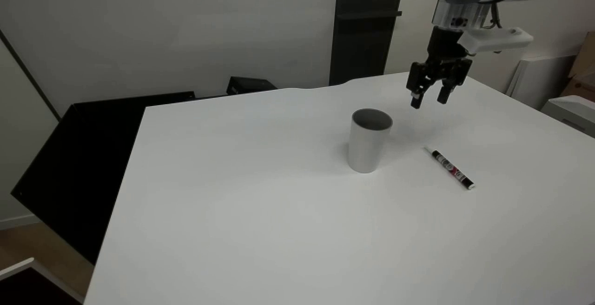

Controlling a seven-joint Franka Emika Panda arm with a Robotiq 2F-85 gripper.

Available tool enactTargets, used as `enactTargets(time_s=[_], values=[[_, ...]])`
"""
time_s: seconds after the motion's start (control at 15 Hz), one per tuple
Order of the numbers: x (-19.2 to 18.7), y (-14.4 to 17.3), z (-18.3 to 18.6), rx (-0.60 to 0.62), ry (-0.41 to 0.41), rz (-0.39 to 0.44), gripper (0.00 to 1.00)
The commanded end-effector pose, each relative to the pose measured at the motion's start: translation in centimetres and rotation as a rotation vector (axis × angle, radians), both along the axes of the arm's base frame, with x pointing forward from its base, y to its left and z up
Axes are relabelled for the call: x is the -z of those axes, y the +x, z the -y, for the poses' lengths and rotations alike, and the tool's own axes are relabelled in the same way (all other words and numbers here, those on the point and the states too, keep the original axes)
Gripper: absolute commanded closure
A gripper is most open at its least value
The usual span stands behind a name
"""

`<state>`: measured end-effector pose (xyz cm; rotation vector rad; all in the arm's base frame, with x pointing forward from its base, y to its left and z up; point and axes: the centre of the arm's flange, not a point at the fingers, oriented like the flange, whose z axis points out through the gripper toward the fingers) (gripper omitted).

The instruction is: Put the marker on the table

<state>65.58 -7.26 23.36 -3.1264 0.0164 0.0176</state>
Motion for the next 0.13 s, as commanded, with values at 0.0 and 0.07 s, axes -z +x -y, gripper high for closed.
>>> enactTargets(time_s=[0.0, 0.07], values=[[-1.02, -0.01, -0.35, -0.005, -0.001, 0.014, 0.10], [-1.21, -0.04, -0.45, -0.006, 0.000, 0.013, 0.03]])
